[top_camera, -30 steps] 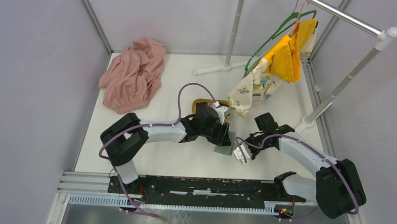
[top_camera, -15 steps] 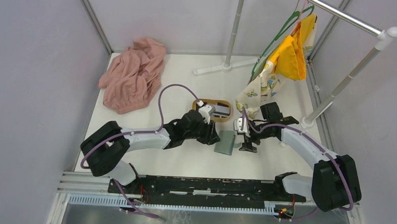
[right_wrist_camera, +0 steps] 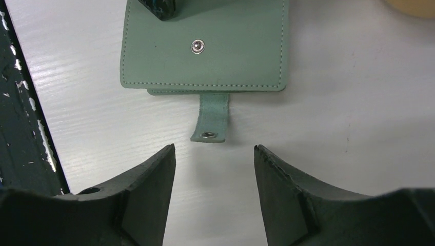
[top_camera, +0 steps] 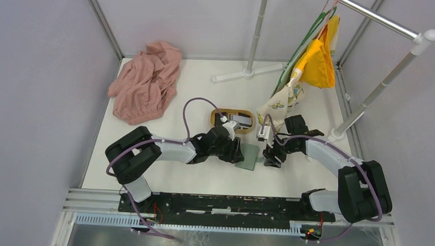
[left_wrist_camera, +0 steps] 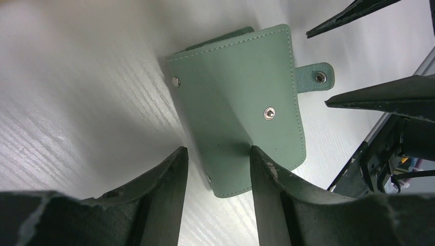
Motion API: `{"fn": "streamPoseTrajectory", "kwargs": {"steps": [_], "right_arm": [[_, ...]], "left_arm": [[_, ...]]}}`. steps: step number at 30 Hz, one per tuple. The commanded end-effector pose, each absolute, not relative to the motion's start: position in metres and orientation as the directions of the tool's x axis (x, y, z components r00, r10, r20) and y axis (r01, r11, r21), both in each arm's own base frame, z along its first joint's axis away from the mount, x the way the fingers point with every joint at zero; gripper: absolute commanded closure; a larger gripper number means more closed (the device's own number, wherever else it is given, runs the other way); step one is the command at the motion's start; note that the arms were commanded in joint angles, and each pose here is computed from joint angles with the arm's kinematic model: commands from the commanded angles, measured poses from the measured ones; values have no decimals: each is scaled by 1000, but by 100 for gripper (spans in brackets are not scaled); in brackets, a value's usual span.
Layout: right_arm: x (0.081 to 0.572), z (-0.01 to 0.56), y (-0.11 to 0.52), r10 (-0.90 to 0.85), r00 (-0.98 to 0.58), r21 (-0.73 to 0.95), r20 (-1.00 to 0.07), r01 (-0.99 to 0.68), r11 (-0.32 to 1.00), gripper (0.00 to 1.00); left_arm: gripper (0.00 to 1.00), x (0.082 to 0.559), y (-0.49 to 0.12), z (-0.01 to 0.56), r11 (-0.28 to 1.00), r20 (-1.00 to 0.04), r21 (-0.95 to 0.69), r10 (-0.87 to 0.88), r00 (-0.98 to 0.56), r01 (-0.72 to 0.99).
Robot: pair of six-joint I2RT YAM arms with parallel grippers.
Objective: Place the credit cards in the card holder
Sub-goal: Close the card holder at the center of the board.
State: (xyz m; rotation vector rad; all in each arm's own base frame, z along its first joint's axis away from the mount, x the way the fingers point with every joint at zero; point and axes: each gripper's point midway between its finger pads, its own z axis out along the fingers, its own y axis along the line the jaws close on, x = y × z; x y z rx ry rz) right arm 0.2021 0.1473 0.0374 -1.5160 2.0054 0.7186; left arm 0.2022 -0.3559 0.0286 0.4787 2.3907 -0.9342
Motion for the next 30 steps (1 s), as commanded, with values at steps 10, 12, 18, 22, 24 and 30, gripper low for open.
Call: {"fn": "streamPoseTrajectory", "kwargs": {"steps": [10, 12, 18, 22, 24, 30], "right_arm": [[225, 30, 165, -741, -245, 64, -626, -962, 264, 69], [236, 33, 168, -750, -227, 34, -621, -964, 263, 74], [268, 42, 185, -780, -130, -38, -613, -980, 193, 83], [270, 42, 207, -798, 22, -73, -602, -997, 27, 83], [273, 40, 212, -814, 80, -103, -575, -994, -26, 78], [282, 63, 184, -842, 114, -249, -527, -968, 26, 49]], "left_arm": [[59, 197, -367, 16, 719, -538, -564, 55, -841, 407], [63, 193, -370, 15, 709, -527, -583, 42, -849, 397], [66, 183, -376, 15, 677, -502, -638, -3, -865, 368], [59, 176, -385, 18, 645, -502, -662, -5, -865, 381], [55, 173, -392, 21, 622, -503, -677, -1, -864, 393], [55, 172, -384, 45, 576, -568, -681, -25, -822, 452]]}}
